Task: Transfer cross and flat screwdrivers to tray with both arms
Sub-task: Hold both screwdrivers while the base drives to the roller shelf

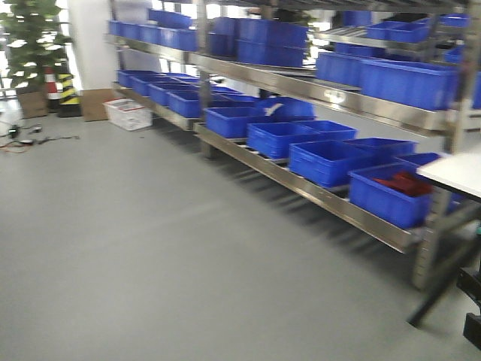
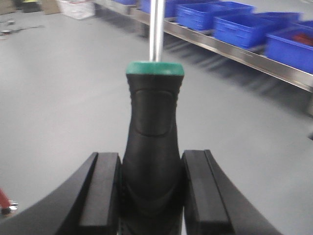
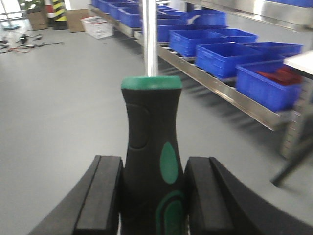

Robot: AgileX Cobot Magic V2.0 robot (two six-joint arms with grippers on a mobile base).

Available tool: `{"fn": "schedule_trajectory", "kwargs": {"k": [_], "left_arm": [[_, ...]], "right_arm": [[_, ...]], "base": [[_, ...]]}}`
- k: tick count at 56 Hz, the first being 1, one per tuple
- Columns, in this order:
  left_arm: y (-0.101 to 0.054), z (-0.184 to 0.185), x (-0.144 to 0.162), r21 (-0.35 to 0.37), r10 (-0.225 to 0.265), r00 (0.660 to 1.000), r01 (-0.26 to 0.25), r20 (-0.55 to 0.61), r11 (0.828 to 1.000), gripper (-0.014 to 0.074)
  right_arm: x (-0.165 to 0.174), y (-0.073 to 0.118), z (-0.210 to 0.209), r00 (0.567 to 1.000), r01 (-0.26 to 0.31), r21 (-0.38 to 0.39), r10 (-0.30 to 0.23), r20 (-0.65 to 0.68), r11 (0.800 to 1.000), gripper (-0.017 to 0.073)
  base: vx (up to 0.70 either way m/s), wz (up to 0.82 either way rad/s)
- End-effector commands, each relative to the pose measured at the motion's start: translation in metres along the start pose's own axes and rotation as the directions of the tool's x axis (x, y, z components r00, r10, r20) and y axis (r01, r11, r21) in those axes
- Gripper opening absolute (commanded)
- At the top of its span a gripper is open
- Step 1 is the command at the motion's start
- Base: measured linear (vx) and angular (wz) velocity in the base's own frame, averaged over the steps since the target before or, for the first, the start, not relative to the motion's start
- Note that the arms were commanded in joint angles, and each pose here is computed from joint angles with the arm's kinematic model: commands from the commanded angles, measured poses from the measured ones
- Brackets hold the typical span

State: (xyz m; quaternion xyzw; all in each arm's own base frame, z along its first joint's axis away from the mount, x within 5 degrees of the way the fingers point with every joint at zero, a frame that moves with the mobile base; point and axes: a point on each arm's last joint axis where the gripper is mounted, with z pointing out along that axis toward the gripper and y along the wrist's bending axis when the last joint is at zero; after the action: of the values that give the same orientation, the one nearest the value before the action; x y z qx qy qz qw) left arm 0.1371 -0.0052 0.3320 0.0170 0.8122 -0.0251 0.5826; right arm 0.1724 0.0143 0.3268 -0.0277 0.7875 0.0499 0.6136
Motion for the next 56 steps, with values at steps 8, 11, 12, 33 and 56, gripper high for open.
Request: {"fn": "schedule_trajectory", "kwargs": {"k": [8,11,12,33,56], "left_arm": [[0.0008,-0.0052,-0.0178,-0.009,-0.019,0.992,0.020,0.122,1.000,0.0000],[0.0008,-0.0052,-0.0178,-0.009,-0.019,0.992,0.020,0.122,1.000,0.0000],[0.0008,-0.0052,-0.0178,-0.009,-0.019,0.992,0.020,0.122,1.000,0.0000],[0.0008,-0.0051,-0.0179,-0.009,-0.019,0.992,0.020,0.123,1.000,0.0000],[0.0008,-0.0051,-0.0178,-0.009,-0.019,0.992,0.020,0.122,1.000,0.0000]], "right_arm": [[-0.0190,-0.0024,-0.0045,0.993,0.004,0.033,-0.007,0.116,0.999,-0.0008],[-0.0187,-0.0023,-0.0042,0.994,0.004,0.031,-0.007,0.112,1.000,-0.0008],[-0.0187,-0.0023,-0.0042,0.994,0.004,0.031,-0.007,0.112,1.000,-0.0008],[-0.0186,-0.0024,-0.0039,0.994,0.004,0.031,-0.007,0.111,0.999,-0.0008],[-0.0186,-0.0024,-0.0039,0.994,0.004,0.031,-0.007,0.111,0.999,-0.0008]], "base": [[0.54,0.51],[0.55,0.41],[0.55,0.37],[0.57,0.25],[0.63,0.23]]}}
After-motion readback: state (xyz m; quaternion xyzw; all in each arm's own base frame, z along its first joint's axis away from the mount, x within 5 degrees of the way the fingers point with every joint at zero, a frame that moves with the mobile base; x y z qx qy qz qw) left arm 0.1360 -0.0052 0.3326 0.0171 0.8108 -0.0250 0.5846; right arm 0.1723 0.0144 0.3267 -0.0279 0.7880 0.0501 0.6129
